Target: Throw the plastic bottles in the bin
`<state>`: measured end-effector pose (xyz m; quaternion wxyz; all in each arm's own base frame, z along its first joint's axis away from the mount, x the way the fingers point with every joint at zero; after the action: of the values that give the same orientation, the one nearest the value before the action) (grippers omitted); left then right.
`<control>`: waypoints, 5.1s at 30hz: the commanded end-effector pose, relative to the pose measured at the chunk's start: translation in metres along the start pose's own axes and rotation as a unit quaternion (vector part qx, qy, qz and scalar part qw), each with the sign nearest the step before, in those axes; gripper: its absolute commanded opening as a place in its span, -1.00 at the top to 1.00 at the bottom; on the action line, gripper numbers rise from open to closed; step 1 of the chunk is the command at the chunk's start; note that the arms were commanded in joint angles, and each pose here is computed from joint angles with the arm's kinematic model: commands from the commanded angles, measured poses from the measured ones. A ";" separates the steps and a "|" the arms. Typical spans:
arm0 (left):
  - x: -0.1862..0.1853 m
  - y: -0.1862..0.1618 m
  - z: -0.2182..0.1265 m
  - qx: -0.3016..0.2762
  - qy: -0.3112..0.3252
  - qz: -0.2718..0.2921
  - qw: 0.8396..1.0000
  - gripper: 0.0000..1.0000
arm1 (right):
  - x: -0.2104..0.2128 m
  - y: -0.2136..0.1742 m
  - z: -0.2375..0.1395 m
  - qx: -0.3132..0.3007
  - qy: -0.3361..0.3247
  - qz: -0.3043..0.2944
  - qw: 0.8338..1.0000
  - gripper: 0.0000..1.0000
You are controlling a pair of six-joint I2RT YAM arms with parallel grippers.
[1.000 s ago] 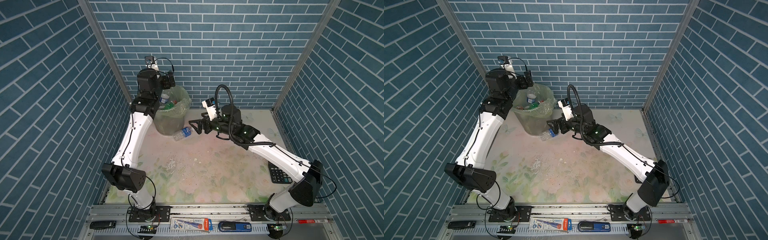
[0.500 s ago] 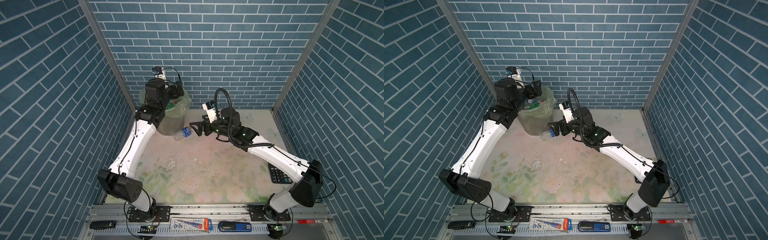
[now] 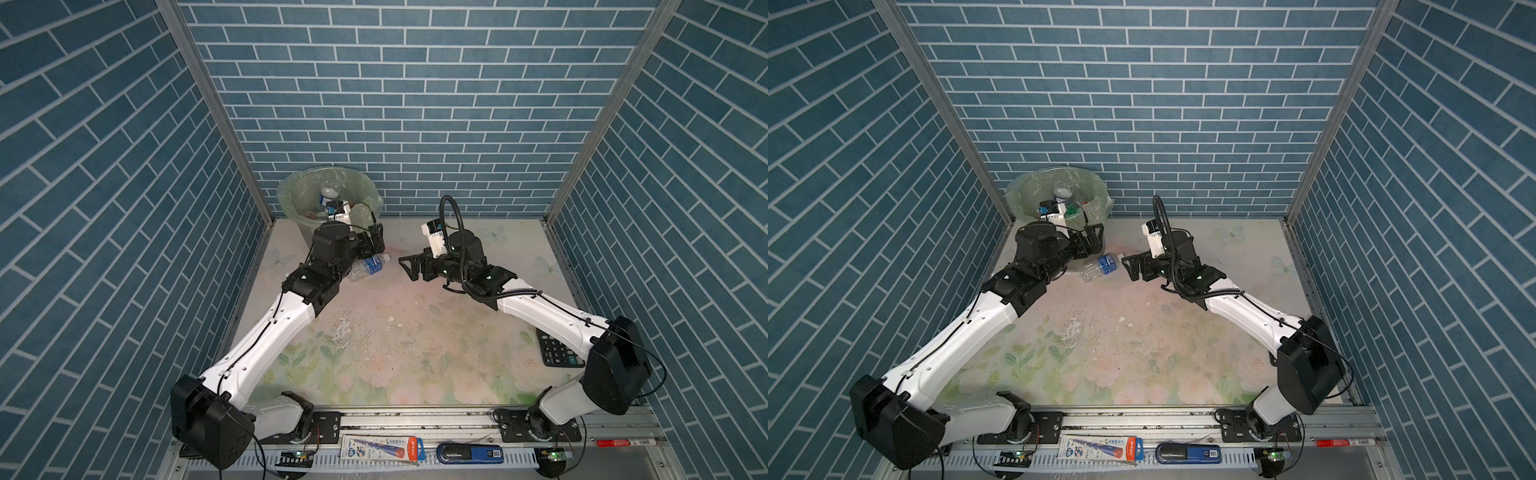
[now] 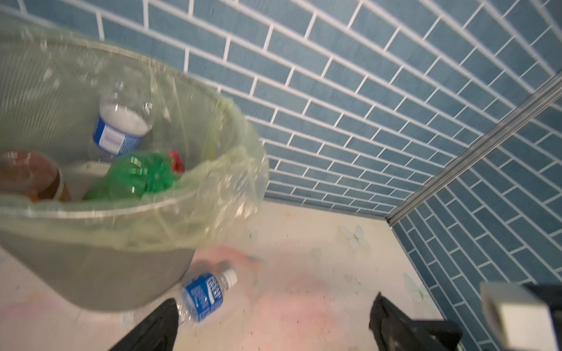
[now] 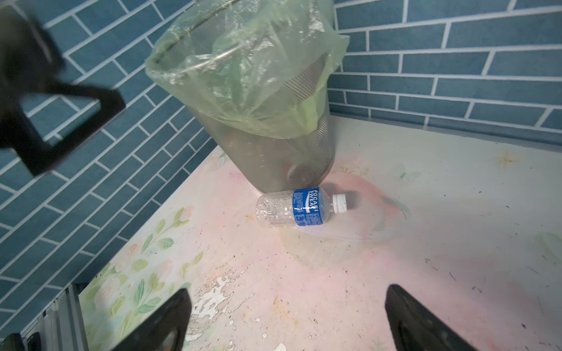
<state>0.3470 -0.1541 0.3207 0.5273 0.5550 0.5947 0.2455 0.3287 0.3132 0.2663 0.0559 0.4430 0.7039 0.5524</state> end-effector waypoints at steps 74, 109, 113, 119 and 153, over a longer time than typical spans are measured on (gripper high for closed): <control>0.079 -0.154 0.020 0.142 0.080 -0.074 0.984 -0.99 | -0.071 -0.083 0.256 0.025 0.034 0.443 0.895 -0.30; 0.049 -0.166 0.039 0.191 0.064 -0.065 0.977 -0.99 | -0.132 -0.088 0.154 -0.011 0.000 0.431 0.902 0.58; 0.038 -0.165 0.048 0.200 0.053 -0.032 0.978 -0.99 | -0.131 -0.076 0.126 -0.008 -0.016 0.393 0.919 0.60; 0.019 -0.158 0.059 0.206 0.026 0.018 0.978 -0.99 | -0.123 -0.060 0.092 0.017 -0.059 0.306 0.950 0.62; -0.055 -0.184 0.074 0.236 -0.116 0.097 0.960 -0.56 | -0.070 0.012 0.052 0.012 0.033 0.249 0.968 0.63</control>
<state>0.3294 -0.2681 0.1533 0.4156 0.7380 0.5250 0.0831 0.4038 0.3008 0.1872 -0.1150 0.6163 0.5830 0.5169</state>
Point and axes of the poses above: each gripper's point midway between its finger pads, its own z axis out along the fingers, its own x axis along the line the jaws close on, y = z × x, the point moved 4 cm from there along -z, back along the fingers, and after that the axes turned 4 degrees about z, right-handed, at the moved point
